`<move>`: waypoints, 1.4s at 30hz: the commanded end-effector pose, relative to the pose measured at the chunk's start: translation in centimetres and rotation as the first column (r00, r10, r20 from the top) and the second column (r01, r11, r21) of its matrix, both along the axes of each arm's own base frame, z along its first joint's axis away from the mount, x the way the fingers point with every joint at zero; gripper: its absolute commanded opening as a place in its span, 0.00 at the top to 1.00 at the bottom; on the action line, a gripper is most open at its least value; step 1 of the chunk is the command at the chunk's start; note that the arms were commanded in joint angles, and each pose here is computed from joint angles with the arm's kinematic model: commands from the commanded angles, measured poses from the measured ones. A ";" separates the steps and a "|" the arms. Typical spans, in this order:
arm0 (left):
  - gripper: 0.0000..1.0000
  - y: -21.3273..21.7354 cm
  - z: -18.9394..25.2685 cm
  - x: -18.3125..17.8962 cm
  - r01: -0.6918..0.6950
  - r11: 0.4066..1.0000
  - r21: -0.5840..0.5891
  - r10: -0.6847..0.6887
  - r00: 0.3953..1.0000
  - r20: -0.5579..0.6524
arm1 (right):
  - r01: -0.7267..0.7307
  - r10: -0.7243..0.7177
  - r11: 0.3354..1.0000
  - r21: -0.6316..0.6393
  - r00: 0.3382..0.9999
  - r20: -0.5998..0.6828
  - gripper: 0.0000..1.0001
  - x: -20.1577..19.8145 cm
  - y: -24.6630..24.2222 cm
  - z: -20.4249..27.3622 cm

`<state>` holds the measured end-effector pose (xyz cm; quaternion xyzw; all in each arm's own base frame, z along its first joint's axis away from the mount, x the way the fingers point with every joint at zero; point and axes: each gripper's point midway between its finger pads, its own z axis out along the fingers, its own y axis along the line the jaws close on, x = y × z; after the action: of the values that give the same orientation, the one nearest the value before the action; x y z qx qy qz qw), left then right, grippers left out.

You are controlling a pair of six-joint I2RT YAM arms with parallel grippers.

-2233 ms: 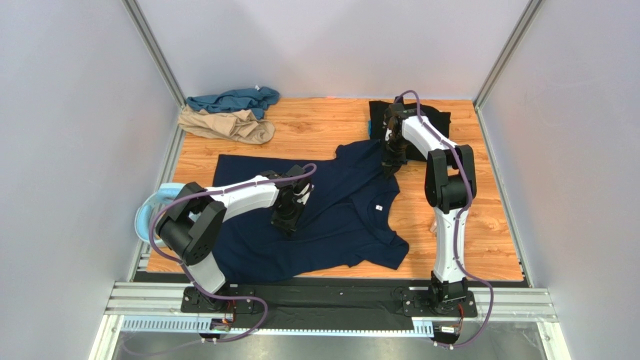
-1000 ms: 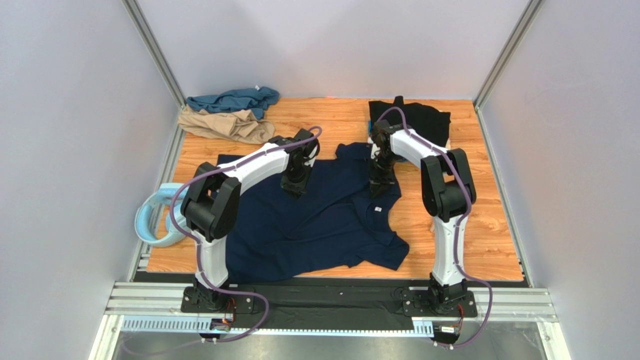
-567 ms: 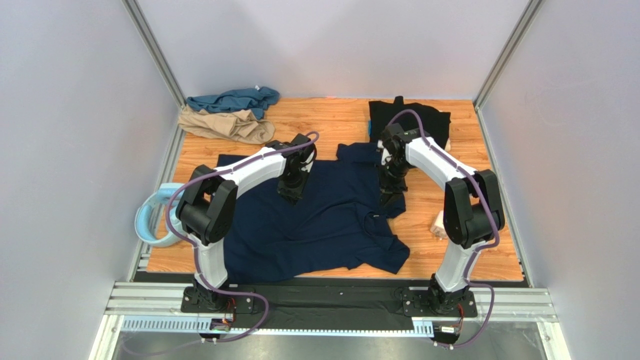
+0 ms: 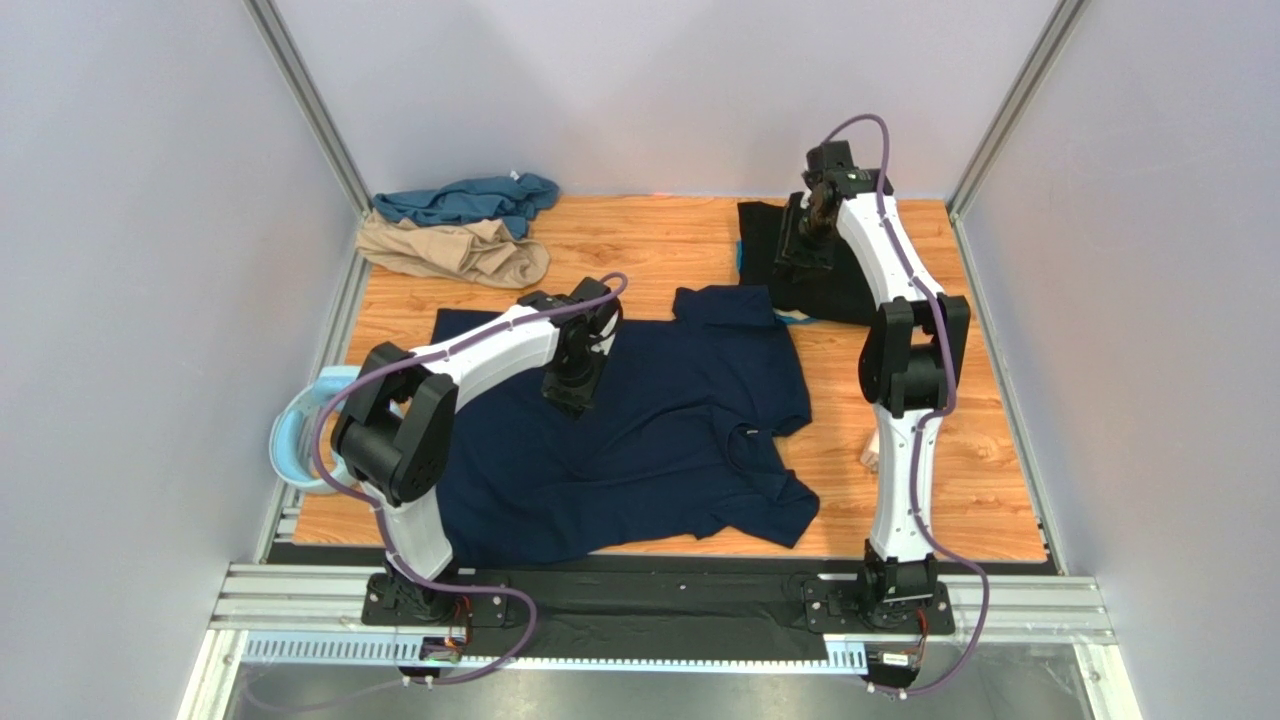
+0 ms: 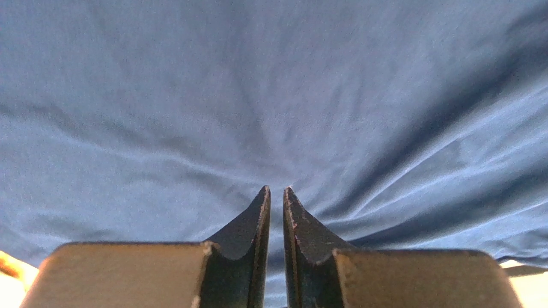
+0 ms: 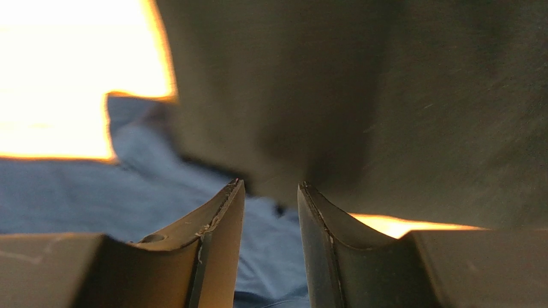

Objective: Fold and stack the t-shirts

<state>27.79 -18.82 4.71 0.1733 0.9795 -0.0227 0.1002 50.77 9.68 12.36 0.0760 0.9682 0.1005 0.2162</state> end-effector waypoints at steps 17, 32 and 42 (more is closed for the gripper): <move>0.82 0.6 0.3 -0.5 0.001 1.000 -0.011 -0.001 1.000 0.007 | -0.011 0.015 0.994 0.108 0.999 -0.033 0.56 -2.4 1.7 -1.1; 0.82 0.6 -0.2 -0.8 0.010 1.000 -0.005 -0.010 1.000 -0.014 | -0.030 0.038 0.982 0.186 0.999 -0.039 0.55 -1.4 3.7 -1.3; 0.83 0.8 -0.6 -1.2 0.009 1.000 0.005 -0.009 1.000 -0.030 | -0.082 0.101 0.972 0.221 0.992 -0.078 0.53 -2.1 6.7 -3.0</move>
<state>26.55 -17.94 4.09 0.1710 0.9813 -0.0204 0.0856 47.97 14.40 9.17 0.0690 0.9675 0.1874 0.1552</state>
